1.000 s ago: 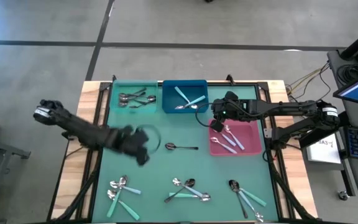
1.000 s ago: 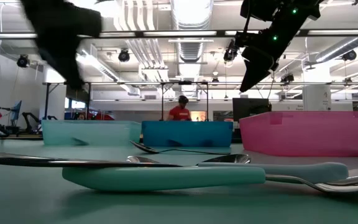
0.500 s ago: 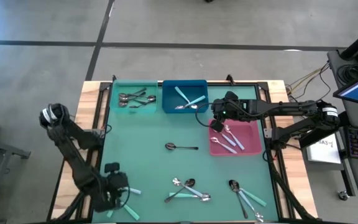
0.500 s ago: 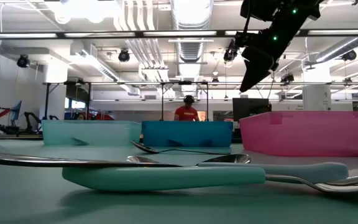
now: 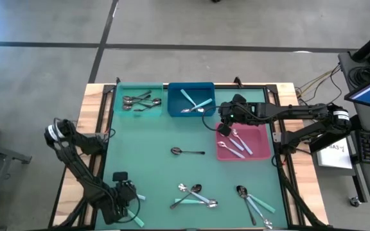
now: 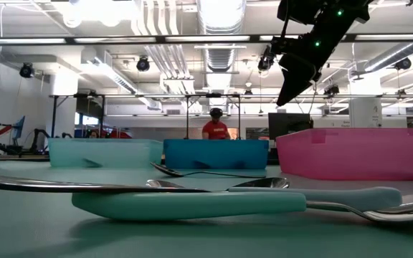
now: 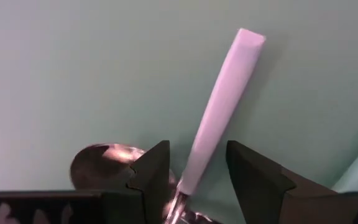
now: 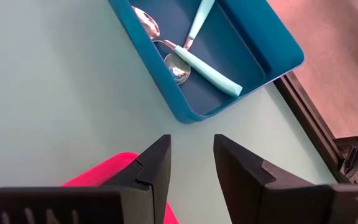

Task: Sort silverware by color (type)
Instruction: Put the blue spoon into the red bin

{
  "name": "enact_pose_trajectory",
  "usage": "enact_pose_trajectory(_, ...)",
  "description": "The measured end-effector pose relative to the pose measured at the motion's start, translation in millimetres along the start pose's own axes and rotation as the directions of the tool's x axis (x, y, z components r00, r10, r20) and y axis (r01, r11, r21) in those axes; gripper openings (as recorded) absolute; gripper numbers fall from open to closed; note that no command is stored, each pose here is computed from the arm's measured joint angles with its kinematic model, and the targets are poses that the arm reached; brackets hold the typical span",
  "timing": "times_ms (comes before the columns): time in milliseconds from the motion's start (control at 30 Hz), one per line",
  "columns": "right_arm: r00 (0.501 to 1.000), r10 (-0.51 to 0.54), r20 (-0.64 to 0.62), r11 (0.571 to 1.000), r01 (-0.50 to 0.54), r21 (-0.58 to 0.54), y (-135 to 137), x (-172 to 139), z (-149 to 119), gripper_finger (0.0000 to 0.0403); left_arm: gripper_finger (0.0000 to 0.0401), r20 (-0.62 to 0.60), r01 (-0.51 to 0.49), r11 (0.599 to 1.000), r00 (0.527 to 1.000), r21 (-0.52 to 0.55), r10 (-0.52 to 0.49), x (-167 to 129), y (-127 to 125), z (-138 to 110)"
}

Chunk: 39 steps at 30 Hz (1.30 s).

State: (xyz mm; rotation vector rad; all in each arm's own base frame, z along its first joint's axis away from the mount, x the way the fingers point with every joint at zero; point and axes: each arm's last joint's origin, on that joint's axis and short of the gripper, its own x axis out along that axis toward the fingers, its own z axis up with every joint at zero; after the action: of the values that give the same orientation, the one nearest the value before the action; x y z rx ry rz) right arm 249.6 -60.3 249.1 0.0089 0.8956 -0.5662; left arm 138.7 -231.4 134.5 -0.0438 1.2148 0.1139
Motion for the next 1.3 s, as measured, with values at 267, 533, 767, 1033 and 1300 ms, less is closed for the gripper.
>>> enact_pose_trajectory(267, 1.0, 0.0, 0.0, 1.0, 0.0, 0.0, 0.0, 0.0, 0.0, 0.0112, 0.0134, -0.076, -0.02, 0.997, 0.997, -0.079, 0.014, 12.9, 3.3, 8.4)
enact_pose_trajectory(533, 1.0, 0.0, 0.0, 1.0, 0.0, 0.0, -0.1, 0.0, 0.0, 0.0112, 0.002, -0.06, -0.001, 0.99, 0.998, -0.139, -0.007, 14.5, 2.1, 11.0)
enact_pose_trajectory(767, 1.0, 0.0, 0.0, 1.0, 0.0, 0.0, 0.0, 0.0, 0.0, 0.0112, 0.0027, -0.055, 0.003, 0.983, 0.998, -0.181, -0.013, 11.9, 3.3, 11.8)
enact_pose_trajectory(1033, 1.0, 0.0, 0.0, 1.0, 0.0, 0.0, -0.1, 0.0, 0.0, 0.0112, 0.0017, 0.005, -0.008, 0.983, 1.0, -0.184, 0.009, -2.2, 12.6, 15.9)
enact_pose_trajectory(1300, 1.0, 0.0, 0.001, 1.0, 0.0, 0.0, 0.0, -0.1, 0.1, 0.0112, 0.0017, 0.029, 0.048, 0.978, 0.999, -0.203, -0.044, -20.4, 17.4, 20.2)
